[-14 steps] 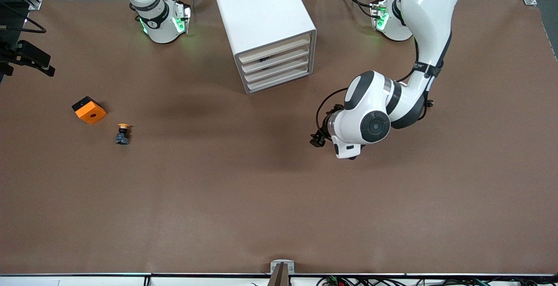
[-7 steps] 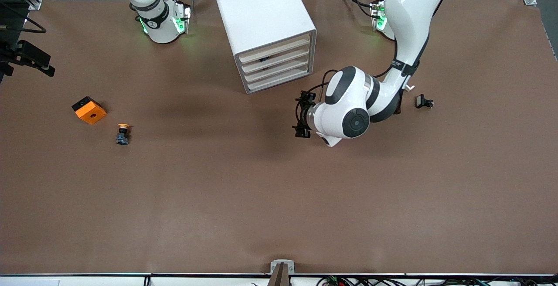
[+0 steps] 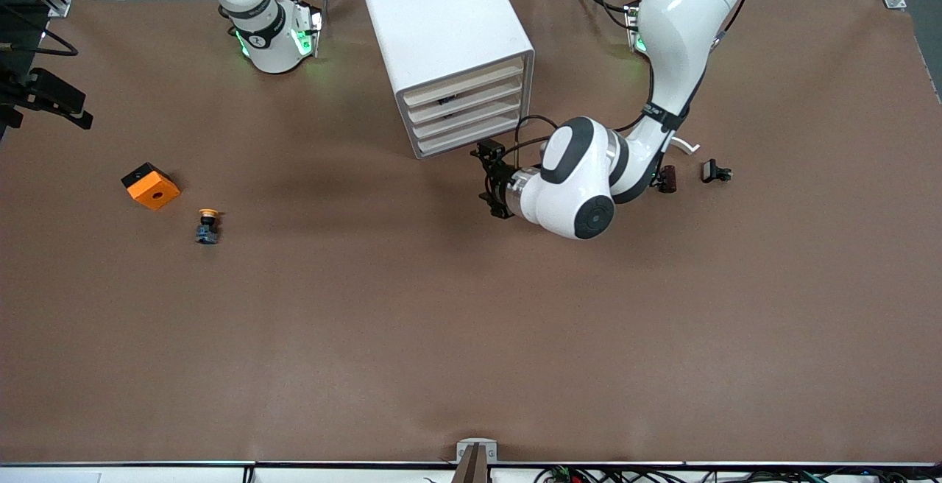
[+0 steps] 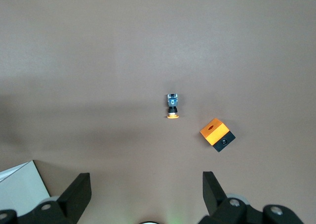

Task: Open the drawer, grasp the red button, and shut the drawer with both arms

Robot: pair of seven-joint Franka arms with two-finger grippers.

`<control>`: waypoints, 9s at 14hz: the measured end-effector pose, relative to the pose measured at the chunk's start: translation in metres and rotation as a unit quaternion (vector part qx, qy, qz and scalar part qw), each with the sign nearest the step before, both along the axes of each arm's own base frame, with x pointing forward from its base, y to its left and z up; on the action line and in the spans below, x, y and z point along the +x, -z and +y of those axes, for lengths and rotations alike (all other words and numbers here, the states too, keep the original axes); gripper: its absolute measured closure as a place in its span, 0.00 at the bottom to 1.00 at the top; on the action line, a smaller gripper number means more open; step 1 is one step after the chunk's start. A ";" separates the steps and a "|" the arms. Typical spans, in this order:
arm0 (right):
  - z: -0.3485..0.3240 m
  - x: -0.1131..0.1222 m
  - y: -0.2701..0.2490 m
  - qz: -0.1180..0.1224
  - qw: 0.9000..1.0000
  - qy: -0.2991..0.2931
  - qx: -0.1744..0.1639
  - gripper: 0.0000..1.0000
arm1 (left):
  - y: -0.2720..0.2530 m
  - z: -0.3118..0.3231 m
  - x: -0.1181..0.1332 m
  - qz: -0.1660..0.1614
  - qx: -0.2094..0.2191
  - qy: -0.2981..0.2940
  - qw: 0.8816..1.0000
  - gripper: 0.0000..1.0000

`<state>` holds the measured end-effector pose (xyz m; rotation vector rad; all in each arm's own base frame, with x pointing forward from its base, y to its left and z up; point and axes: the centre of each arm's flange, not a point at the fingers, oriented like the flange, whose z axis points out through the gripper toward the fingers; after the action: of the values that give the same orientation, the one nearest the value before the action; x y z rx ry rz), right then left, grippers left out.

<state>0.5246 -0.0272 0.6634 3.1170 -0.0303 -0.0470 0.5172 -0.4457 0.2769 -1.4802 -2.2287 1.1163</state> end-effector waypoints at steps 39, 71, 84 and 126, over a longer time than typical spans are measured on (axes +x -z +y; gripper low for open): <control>0.003 0.000 0.000 0.000 1.000 -0.003 0.000 0.00 | 0.071 -0.044 -0.099 0.199 -0.014 0.122 0.972 0.83; 0.427 0.000 0.153 -0.008 0.926 0.377 0.000 0.00 | -0.015 0.048 0.057 0.049 -0.015 0.022 0.998 0.01; 0.523 -0.061 0.253 0.061 0.899 0.431 -0.033 0.00 | -0.156 0.191 0.120 -0.274 0.036 0.437 0.856 0.00; 0.412 0.020 0.216 0.164 0.966 0.194 -0.042 0.58 | -0.356 0.425 0.033 -0.383 -0.076 0.762 0.517 0.00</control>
<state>0.5444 0.3847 0.4470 2.9218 -0.6156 -0.5488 0.5504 -0.0209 0.6332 -3.0927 -0.0807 -0.0951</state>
